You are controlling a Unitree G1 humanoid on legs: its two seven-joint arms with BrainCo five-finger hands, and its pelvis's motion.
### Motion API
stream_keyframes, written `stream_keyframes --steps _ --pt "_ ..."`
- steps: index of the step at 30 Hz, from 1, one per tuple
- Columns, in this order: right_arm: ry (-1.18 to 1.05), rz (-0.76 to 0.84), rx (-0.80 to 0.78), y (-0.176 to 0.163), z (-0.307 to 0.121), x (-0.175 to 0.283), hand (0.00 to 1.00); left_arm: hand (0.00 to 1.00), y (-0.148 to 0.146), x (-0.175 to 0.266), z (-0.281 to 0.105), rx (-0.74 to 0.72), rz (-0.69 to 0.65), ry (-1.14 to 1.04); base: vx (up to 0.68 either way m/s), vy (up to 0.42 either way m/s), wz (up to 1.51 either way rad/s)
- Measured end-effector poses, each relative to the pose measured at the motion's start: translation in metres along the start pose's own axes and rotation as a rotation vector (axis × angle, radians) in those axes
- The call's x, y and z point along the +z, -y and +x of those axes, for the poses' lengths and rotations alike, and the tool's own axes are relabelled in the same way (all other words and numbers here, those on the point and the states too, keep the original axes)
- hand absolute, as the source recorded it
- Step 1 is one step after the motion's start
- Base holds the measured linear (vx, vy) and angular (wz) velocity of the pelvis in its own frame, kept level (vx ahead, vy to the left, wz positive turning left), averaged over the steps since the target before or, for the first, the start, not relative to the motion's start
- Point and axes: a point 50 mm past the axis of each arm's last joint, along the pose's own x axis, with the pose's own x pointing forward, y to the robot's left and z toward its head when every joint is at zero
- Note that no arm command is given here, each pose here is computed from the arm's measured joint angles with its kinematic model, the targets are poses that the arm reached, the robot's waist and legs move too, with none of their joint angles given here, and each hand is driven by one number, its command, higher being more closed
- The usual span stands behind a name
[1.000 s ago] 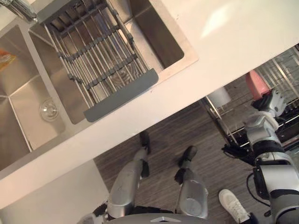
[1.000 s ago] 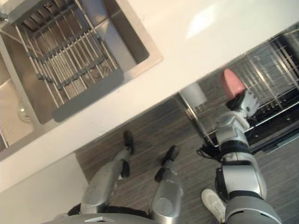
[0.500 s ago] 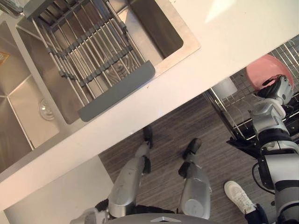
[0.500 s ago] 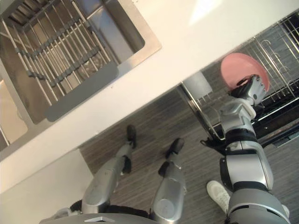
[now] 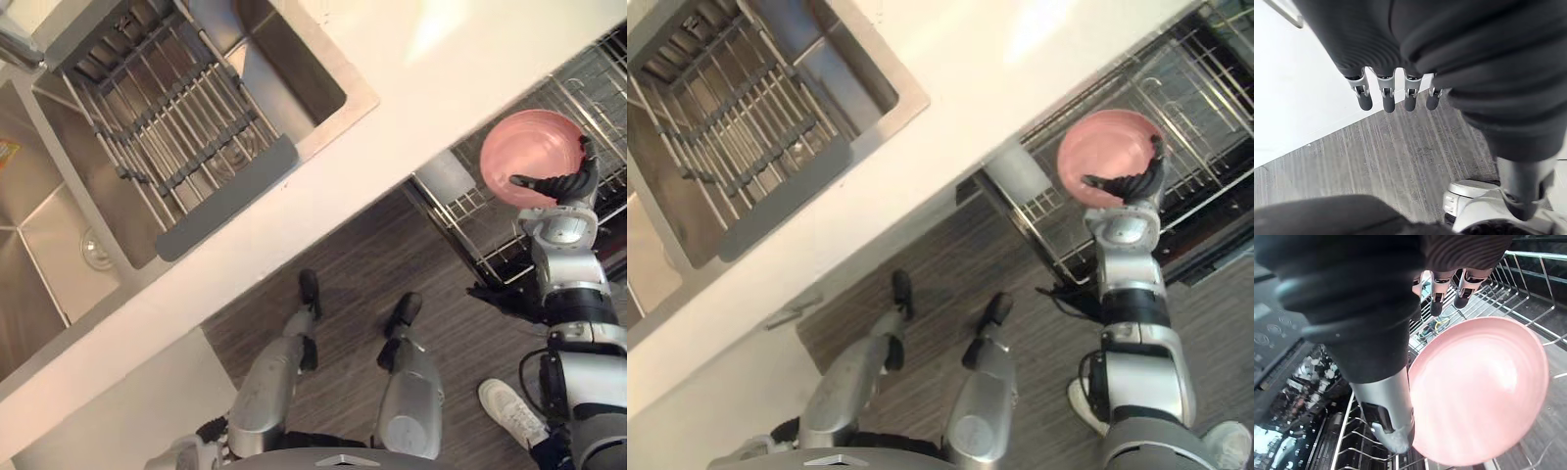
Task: Walk over to the sink, pick up the cup, carry it to the dishwasher, place the cup inside the dishwasher, then close the dishwasher door
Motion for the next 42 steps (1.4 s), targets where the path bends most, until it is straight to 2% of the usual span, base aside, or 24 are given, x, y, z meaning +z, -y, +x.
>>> stream_keyframes --steps 2,4,6,11,15,19,22,25,27,32,38,42 --pt "-0.005 0.085 0.087 -0.005 -0.010 -0.004 0.00 0.00 -0.001 0.002 0.000 0.009 0.017 0.007 0.06 -0.051 -0.07" --pt "-0.008 0.260 0.192 -0.012 -0.026 -0.008 0.00 0.00 -0.004 0.002 -0.001 0.025 0.019 0.007 0.06 -0.055 -0.13" --pt "-0.005 0.358 0.242 -0.017 -0.039 -0.012 0.00 0.00 -0.004 -0.001 -0.001 0.037 0.025 -0.001 0.09 -0.061 -0.08" --pt "0.019 0.515 0.232 -0.006 -0.059 -0.020 0.00 0.00 -0.018 -0.008 -0.004 0.098 -0.022 -0.014 0.12 -0.080 -0.20" --pt "0.078 0.608 0.061 0.038 -0.058 -0.023 0.00 0.00 -0.028 -0.020 -0.007 0.147 -0.085 -0.046 0.10 -0.090 -0.32" --pt "0.066 0.652 -0.309 0.121 -0.063 -0.052 0.00 0.00 -0.032 -0.026 -0.009 0.165 -0.140 -0.077 0.10 -0.058 -0.14" --pt "0.013 0.688 -0.499 0.154 -0.072 -0.075 0.00 0.00 -0.036 -0.029 -0.010 0.179 -0.168 -0.090 0.06 -0.033 -0.07" --pt "-0.094 0.735 -0.629 0.169 -0.088 -0.109 0.00 0.00 -0.033 -0.033 -0.010 0.168 -0.192 -0.112 0.01 -0.025 -0.02" --pt "-0.156 0.764 -0.652 0.165 -0.095 -0.125 0.00 0.00 -0.034 -0.037 -0.010 0.170 -0.202 -0.131 0.00 0.000 0.00" --pt "-0.227 0.889 -0.621 0.129 -0.113 -0.151 0.00 0.00 -0.033 -0.046 -0.010 0.172 -0.212 -0.184 -0.01 -0.011 0.18" --pt "-0.347 1.013 -0.424 0.061 -0.117 -0.164 0.00 0.00 -0.032 -0.048 -0.010 0.164 -0.215 -0.193 0.04 0.005 0.27" --pt "-0.470 1.017 -0.263 0.014 -0.121 -0.168 0.00 0.00 -0.030 -0.054 -0.010 0.151 -0.200 -0.219 0.07 0.019 0.28"
